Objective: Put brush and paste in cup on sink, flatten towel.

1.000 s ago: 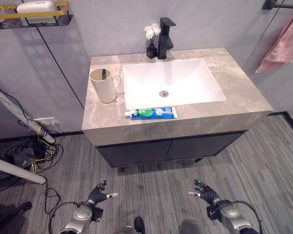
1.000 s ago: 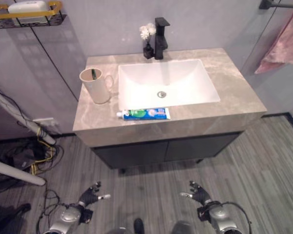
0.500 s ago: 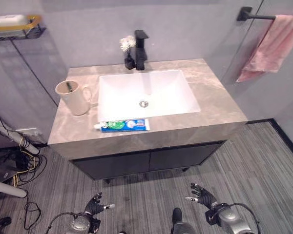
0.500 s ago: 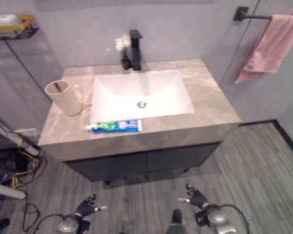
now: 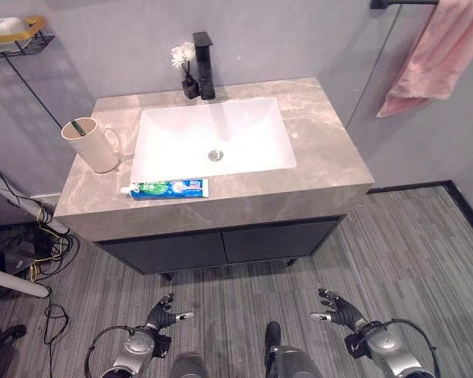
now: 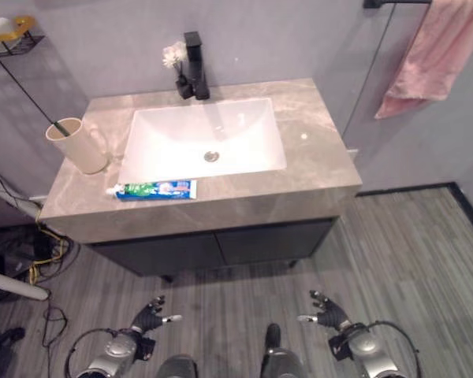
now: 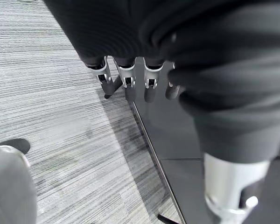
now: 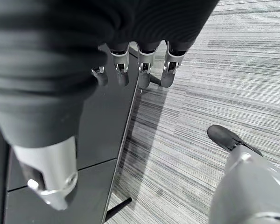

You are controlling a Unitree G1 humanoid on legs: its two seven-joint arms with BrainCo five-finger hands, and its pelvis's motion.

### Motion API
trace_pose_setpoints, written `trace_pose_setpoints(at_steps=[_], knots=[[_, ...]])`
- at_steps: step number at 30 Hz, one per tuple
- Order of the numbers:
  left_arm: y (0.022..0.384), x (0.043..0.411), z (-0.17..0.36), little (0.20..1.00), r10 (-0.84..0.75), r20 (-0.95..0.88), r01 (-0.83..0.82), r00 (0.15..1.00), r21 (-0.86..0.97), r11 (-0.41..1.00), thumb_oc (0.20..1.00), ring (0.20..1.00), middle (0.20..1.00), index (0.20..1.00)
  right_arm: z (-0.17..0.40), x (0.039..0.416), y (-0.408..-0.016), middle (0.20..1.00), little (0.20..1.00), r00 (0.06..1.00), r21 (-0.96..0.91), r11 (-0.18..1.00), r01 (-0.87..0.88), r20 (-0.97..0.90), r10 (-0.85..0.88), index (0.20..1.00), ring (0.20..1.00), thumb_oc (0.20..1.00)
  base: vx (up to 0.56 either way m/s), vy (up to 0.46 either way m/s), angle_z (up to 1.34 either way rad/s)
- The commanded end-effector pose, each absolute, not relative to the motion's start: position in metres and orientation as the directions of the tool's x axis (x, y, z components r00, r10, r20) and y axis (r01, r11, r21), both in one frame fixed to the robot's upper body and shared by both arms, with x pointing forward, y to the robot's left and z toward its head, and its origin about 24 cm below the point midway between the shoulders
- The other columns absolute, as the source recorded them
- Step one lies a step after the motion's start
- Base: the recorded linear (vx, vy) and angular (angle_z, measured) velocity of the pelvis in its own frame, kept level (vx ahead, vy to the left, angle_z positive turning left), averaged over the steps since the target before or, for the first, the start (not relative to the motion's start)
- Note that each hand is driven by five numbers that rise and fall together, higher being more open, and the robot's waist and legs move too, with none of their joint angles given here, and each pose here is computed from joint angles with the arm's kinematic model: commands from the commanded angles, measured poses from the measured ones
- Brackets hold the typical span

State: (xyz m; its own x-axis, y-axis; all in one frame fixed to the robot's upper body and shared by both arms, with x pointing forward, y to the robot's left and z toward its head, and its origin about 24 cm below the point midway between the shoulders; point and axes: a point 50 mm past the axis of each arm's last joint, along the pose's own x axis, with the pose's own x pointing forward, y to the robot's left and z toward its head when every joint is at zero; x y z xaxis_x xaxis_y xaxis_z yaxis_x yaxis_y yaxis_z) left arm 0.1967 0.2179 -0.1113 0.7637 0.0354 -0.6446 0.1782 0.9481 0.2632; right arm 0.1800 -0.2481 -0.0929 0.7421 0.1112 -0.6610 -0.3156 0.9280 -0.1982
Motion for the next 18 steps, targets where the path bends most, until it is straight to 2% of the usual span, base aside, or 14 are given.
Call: trace_pose_setpoints(at_steps=[1,5,7,14,18], knots=[[0.224,0.202,-0.103,1.0,0.062,-0.588,0.132,0.806,0.281,0.951,1.0,1.0,1.0,1.0,-0.087,0.184,-0.242,1.0,1.0,0.78,-0.192,0.932,-0.308,-0.612,0.132,1.0,1.0,1.0,0.31,0.237,0.5],[0.228,0.197,-0.102,1.0,0.052,-0.589,0.139,0.806,0.275,0.951,1.0,1.0,1.0,1.0,-0.091,0.182,-0.234,1.0,1.0,0.757,-0.19,0.914,-0.358,-0.632,0.164,1.0,1.0,1.0,0.37,0.295,-0.03],[0.229,0.197,-0.102,1.0,0.056,-0.59,0.133,0.806,0.273,0.953,1.0,1.0,1.0,1.0,-0.089,0.185,-0.227,1.0,1.0,0.77,-0.167,0.923,-0.347,-0.612,0.178,1.0,1.0,1.0,0.24,0.245,-0.95],[0.228,0.205,-0.095,1.0,0.036,-0.555,0.157,0.831,0.295,0.942,1.0,1.0,1.0,1.0,-0.083,0.2,-0.208,1.0,1.0,0.775,-0.147,0.902,-0.407,-0.578,0.255,1.0,1.0,1.0,0.15,0.196,-0.38],[0.224,0.195,-0.102,1.0,0.013,-0.593,0.194,0.805,0.284,0.939,1.0,1.0,1.0,1.0,-0.086,0.199,-0.208,1.0,1.0,0.767,-0.143,0.905,-0.4,-0.593,0.245,1.0,1.0,1.0,0.19,0.185,-0.02]])
